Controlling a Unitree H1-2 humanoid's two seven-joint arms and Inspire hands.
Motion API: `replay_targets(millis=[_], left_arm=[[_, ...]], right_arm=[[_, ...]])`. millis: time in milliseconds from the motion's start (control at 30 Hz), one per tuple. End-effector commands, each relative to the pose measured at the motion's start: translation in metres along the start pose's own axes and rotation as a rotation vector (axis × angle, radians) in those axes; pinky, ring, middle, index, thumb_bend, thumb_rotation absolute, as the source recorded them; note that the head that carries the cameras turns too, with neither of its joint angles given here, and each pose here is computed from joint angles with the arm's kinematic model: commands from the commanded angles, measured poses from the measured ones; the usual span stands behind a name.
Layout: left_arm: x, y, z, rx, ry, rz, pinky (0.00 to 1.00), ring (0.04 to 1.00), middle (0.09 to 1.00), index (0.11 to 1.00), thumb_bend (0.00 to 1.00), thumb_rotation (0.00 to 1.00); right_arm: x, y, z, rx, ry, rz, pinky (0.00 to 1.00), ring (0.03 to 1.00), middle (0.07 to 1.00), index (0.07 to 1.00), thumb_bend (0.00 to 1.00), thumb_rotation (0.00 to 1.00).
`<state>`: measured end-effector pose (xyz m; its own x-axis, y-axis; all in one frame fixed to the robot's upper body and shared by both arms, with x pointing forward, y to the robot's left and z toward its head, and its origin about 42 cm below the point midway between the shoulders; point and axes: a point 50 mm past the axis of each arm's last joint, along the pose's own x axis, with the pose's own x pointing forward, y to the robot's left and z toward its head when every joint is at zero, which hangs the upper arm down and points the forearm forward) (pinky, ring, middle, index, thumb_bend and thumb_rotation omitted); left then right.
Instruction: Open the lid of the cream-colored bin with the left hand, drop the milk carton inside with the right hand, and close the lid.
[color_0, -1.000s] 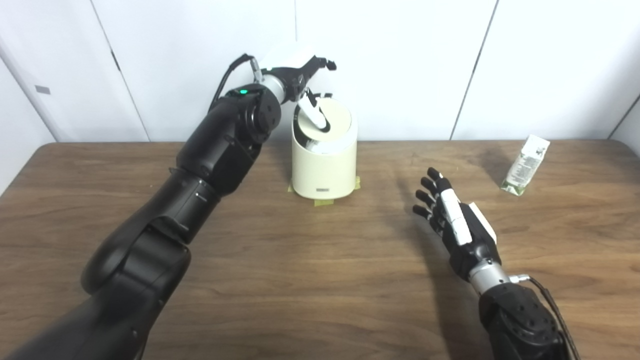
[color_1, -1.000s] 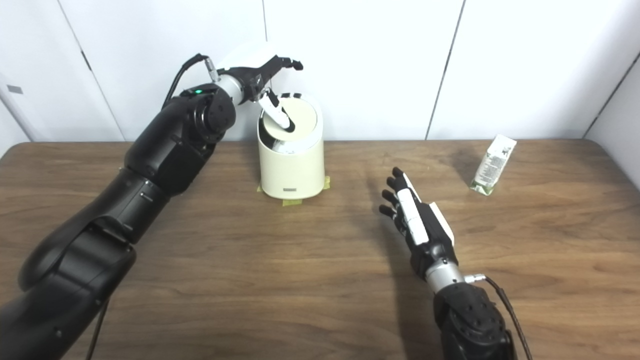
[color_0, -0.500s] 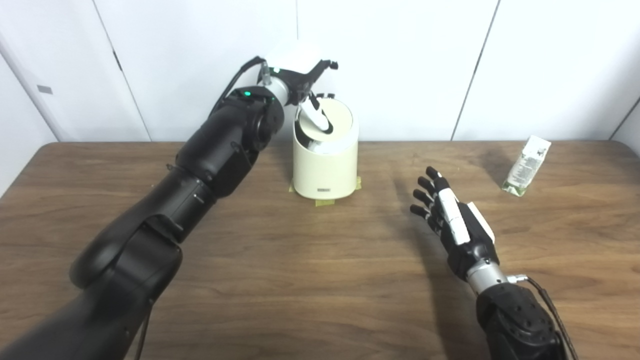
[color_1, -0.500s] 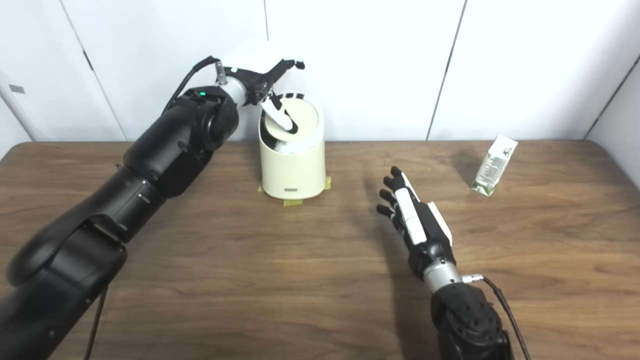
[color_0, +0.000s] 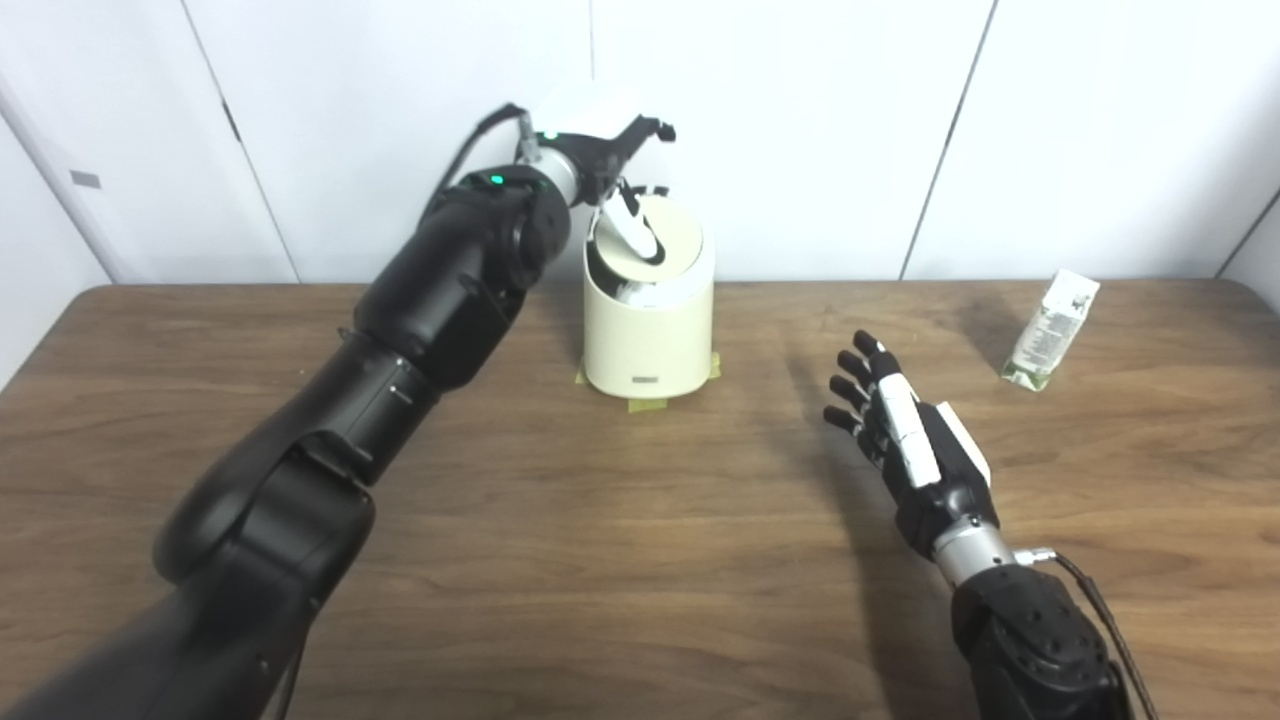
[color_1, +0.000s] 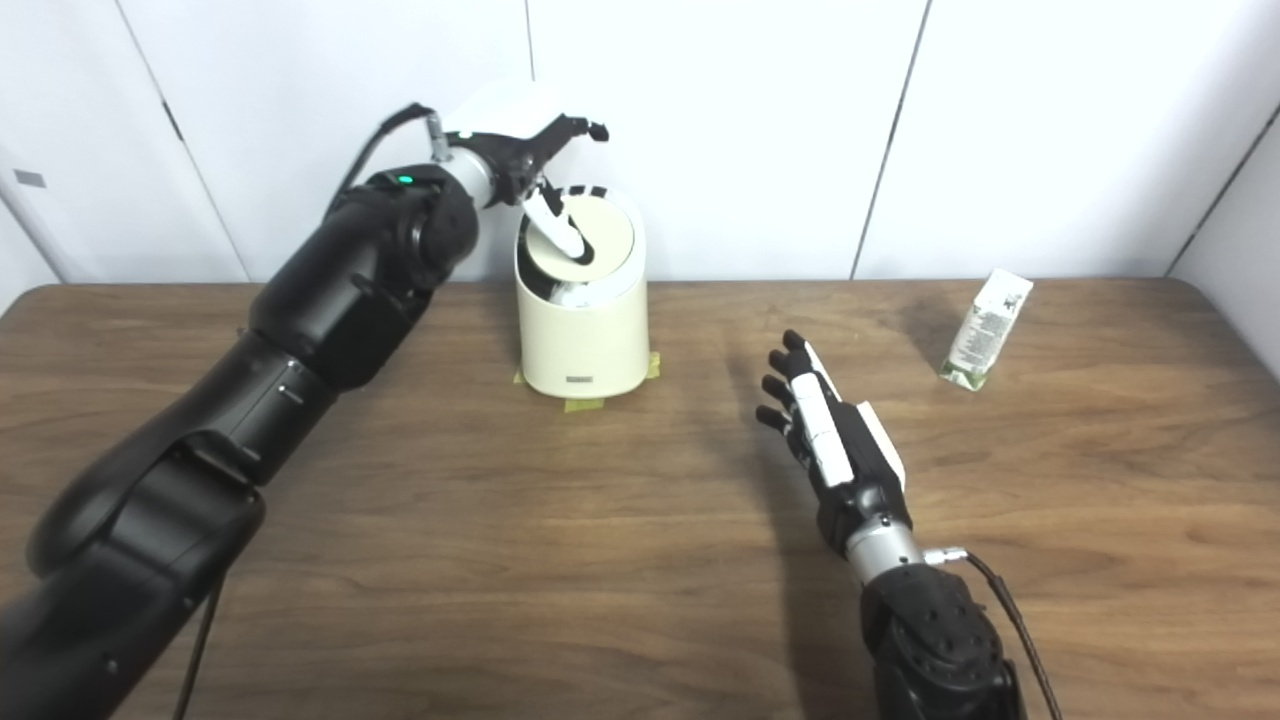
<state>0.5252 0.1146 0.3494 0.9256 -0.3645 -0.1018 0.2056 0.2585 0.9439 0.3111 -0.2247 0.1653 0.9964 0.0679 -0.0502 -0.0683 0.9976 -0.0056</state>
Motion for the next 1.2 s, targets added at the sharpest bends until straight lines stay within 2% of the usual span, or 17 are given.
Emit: replay_targets(millis=[0, 67, 133, 233, 367, 467, 533, 600, 633, 667, 800, 867, 933, 1000, 1067, 1167], left_arm=[[-0.012, 0.058, 0.003, -0.127, -0.017, 0.079, 0.78, 0.839, 0.859, 0.844, 0.90, 0.00], [-0.025, 0.076, -0.010, -0.259, -0.004, 0.085, 0.78, 0.838, 0.859, 0.841, 0.85, 0.00], [-0.037, 0.084, -0.020, -0.299, -0.008, 0.110, 0.78, 0.837, 0.856, 0.844, 0.80, 0.03], [-0.057, 0.080, -0.039, -0.395, -0.017, 0.225, 0.74, 0.807, 0.827, 0.850, 0.73, 0.12], [-0.079, 0.043, -0.062, -0.597, -0.042, 0.354, 0.77, 0.806, 0.816, 0.837, 0.65, 0.21], [-0.101, -0.004, -0.079, -0.828, -0.059, 0.419, 0.71, 0.800, 0.833, 0.827, 0.54, 0.20], [-0.115, -0.029, -0.087, -0.922, -0.045, 0.438, 0.72, 0.801, 0.847, 0.855, 0.48, 0.35], [-0.133, -0.054, -0.094, -0.982, -0.033, 0.435, 0.79, 0.838, 0.876, 0.892, 0.43, 0.51], [-0.142, -0.065, -0.096, -1.004, -0.024, 0.430, 0.81, 0.862, 0.895, 0.911, 0.40, 0.62], [-0.150, -0.073, -0.098, -1.025, -0.019, 0.426, 0.83, 0.877, 0.908, 0.922, 0.39, 0.68], [-0.175, -0.099, -0.099, -1.079, 0.009, 0.420, 0.85, 0.899, 0.919, 0.915, 0.38, 0.84], [-0.183, -0.106, -0.098, -1.100, 0.017, 0.415, 0.85, 0.902, 0.921, 0.915, 0.40, 0.88], [-0.193, -0.114, -0.097, -1.110, 0.025, 0.406, 0.88, 0.919, 0.935, 0.934, 0.43, 0.96], [-0.201, -0.121, -0.095, -1.126, 0.035, 0.405, 0.90, 0.925, 0.940, 0.944, 0.46, 0.99], [-0.206, -0.127, -0.093, -1.142, 0.034, 0.401, 0.92, 0.932, 0.949, 0.962, 0.50, 1.00], [-0.207, -0.135, -0.090, -1.192, 0.029, 0.396, 0.93, 0.939, 0.950, 0.960, 0.52, 1.00]], right_arm=[[0.007, 0.003, 0.025, 0.001, -0.100, 0.004, 0.88, 0.939, 0.961, 0.976, 0.67, 0.93], [0.007, 0.002, 0.026, -0.002, -0.101, 0.003, 0.87, 0.939, 0.961, 0.976, 0.67, 0.94], [0.008, 0.001, 0.026, 0.001, -0.102, 0.004, 0.88, 0.939, 0.960, 0.976, 0.66, 0.93], [0.008, 0.001, 0.025, 0.001, -0.103, 0.005, 0.88, 0.941, 0.960, 0.972, 0.66, 0.93], [0.009, 0.002, 0.026, 0.002, -0.103, 0.007, 0.89, 0.944, 0.965, 0.972, 0.67, 0.92], [0.008, 0.000, 0.027, 0.002, -0.102, 0.004, 0.89, 0.948, 0.967, 0.975, 0.67, 0.92], [0.007, -0.001, 0.027, 0.003, -0.103, 0.001, 0.90, 0.952, 0.969, 0.978, 0.67, 0.91], [0.007, -0.002, 0.028, -0.001, -0.104, -0.003, 0.90, 0.952, 0.971, 0.980, 0.67, 0.91], [0.007, -0.002, 0.028, -0.003, -0.104, -0.005, 0.90, 0.949, 0.968, 0.979, 0.68, 0.90], [0.007, -0.003, 0.029, -0.006, -0.105, -0.006, 0.90, 0.948, 0.967, 0.979, 0.68, 0.89], [0.005, -0.008, 0.030, -0.015, -0.119, -0.025, 0.89, 0.936, 0.955, 0.976, 0.67, 0.81], [0.003, -0.010, 0.031, -0.012, -0.129, -0.033, 0.88, 0.935, 0.957, 0.982, 0.66, 0.77], [0.002, -0.013, 0.033, -0.012, -0.147, -0.054, 0.88, 0.916, 0.955, 0.979, 0.66, 0.68], [0.000, -0.021, 0.034, -0.042, -0.166, -0.086, 0.85, 0.885, 0.944, 0.972, 0.64, 0.60], [-0.001, -0.032, 0.034, -0.052, -0.174, -0.114, 0.81, 0.861, 0.935, 0.956, 0.67, 0.52], [-0.004, -0.052, 0.031, -0.096, -0.177, -0.177, 0.78, 0.875, 0.934, 0.934, 0.70, 0.40]])
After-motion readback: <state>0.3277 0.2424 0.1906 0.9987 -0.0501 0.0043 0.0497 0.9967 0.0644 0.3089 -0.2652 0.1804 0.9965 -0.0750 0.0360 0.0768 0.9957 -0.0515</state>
